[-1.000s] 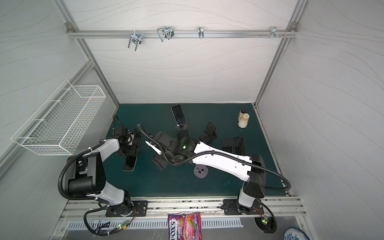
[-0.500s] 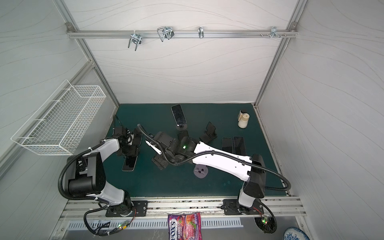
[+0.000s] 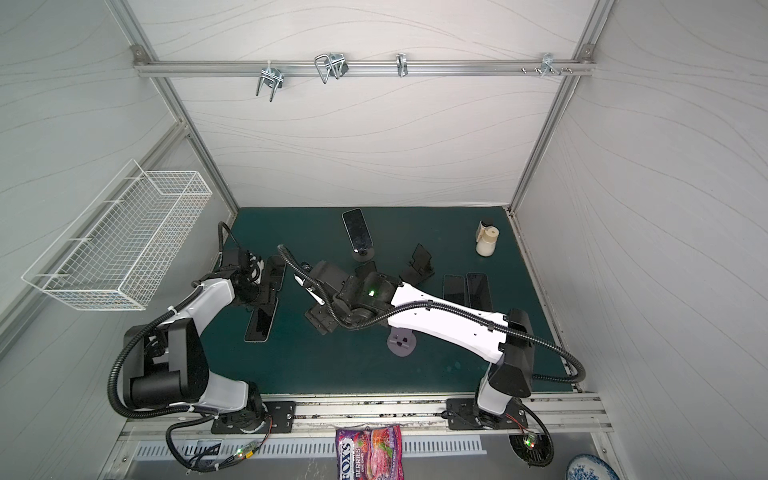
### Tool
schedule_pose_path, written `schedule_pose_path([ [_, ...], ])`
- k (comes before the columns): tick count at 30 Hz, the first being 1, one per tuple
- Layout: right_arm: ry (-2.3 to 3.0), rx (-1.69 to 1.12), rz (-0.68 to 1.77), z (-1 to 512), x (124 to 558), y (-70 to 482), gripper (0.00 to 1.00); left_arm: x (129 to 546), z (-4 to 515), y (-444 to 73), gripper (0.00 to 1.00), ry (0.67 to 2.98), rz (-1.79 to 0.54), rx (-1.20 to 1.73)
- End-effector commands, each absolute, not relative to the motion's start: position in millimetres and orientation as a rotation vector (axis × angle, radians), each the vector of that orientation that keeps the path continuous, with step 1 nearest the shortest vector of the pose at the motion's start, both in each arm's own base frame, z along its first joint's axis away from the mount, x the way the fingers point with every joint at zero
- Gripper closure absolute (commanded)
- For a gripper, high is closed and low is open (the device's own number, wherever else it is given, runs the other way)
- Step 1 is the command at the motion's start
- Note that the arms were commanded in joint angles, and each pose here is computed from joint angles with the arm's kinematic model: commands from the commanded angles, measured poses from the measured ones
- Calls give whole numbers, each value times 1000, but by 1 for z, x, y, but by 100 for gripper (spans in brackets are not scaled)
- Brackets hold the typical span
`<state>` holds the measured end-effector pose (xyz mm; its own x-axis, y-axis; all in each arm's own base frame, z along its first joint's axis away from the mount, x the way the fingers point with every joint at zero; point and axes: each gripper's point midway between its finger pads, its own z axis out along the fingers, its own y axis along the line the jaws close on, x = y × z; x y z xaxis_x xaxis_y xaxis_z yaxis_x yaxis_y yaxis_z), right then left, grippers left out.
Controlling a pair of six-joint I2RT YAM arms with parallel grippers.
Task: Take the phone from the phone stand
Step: 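Raise the left gripper while the right gripper moves to the round-stand phone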
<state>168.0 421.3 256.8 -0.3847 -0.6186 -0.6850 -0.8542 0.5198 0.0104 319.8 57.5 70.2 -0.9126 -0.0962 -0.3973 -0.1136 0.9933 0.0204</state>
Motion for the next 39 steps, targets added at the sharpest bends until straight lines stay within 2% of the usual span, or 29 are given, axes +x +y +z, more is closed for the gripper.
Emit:
schedule_pose_path([
  [1, 2107, -1092, 493, 283, 185, 419, 23, 334, 102, 55, 16, 2637, 17, -163],
  [13, 2171, -895, 502, 291, 236, 413, 23, 338, 153, 37, 16, 2446, -116, -176],
  [29, 2225, -799, 584, 283, 256, 422, 24, 340, 188, 9, 16, 2315, -311, -123],
  [39, 2246, -710, 575, 282, 297, 417, 23, 347, 208, -9, 16, 2245, -433, -108],
])
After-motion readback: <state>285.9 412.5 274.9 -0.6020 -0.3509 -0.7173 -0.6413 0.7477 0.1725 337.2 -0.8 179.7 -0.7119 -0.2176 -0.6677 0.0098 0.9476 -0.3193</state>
